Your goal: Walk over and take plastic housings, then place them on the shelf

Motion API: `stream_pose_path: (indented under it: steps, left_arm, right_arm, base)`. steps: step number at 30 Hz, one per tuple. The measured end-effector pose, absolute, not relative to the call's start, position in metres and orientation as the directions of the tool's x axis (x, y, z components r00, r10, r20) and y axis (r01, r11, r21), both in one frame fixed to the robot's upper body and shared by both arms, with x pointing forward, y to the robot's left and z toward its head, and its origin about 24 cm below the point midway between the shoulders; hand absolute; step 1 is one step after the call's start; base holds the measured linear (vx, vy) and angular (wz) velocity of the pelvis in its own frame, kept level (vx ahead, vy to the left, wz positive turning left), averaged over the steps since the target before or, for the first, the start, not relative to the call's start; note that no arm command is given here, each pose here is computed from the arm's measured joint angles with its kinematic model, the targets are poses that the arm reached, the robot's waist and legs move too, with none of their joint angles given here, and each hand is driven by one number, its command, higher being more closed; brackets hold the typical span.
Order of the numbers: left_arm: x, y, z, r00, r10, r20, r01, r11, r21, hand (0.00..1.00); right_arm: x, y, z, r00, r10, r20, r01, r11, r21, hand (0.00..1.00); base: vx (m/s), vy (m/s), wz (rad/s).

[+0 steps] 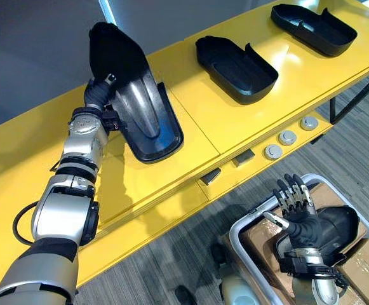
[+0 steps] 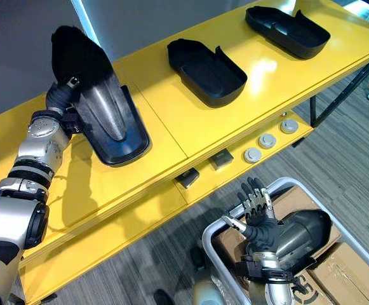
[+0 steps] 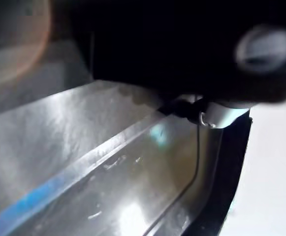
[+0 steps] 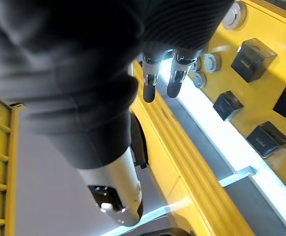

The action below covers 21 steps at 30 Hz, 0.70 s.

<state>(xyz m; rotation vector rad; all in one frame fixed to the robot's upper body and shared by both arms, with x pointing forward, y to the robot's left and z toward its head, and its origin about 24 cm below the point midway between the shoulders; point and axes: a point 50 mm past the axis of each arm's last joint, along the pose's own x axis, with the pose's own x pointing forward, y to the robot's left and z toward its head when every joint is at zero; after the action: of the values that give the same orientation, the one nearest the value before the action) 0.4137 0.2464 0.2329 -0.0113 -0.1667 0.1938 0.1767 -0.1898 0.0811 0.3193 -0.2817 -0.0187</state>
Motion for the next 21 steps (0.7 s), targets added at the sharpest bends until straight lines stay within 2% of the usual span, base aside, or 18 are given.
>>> stream_pose_path:
  steps: [5,6,10,21]
  left_arm:
    - [0.413,0.253,0.225,0.969,0.218,0.12,-0.215,0.976,-0.035,1.0]
    - [0.413,0.253,0.225,0.969,0.22,0.117,-0.22,0.975,-0.012,0.0]
    - [0.413,0.255,0.224,0.967,0.23,0.111,-0.235,0.971,0.033,0.0]
    - [0.412,0.258,0.225,0.952,0.284,0.111,-0.29,0.956,0.043,0.0]
  right_arm:
    - [0.175,-0.186,0.079,0.966,-0.045,0.255,-0.039,0.948,0.317,0.0]
    - [0.175,-0.185,0.078,0.967,-0.044,0.251,-0.04,0.947,0.318,0.0]
    - [0.175,-0.183,0.078,0.967,-0.034,0.251,-0.051,0.945,0.323,0.0]
    - [0.174,-0.173,0.075,0.971,-0.002,0.239,-0.081,0.938,0.338,0.0]
  base:
    - [-0.02,-0.003,0.06]
    - [-0.02,-0.01,0.12]
    - [-0.03,-0.017,0.13]
    - [-0.01,-0.008,0.02]
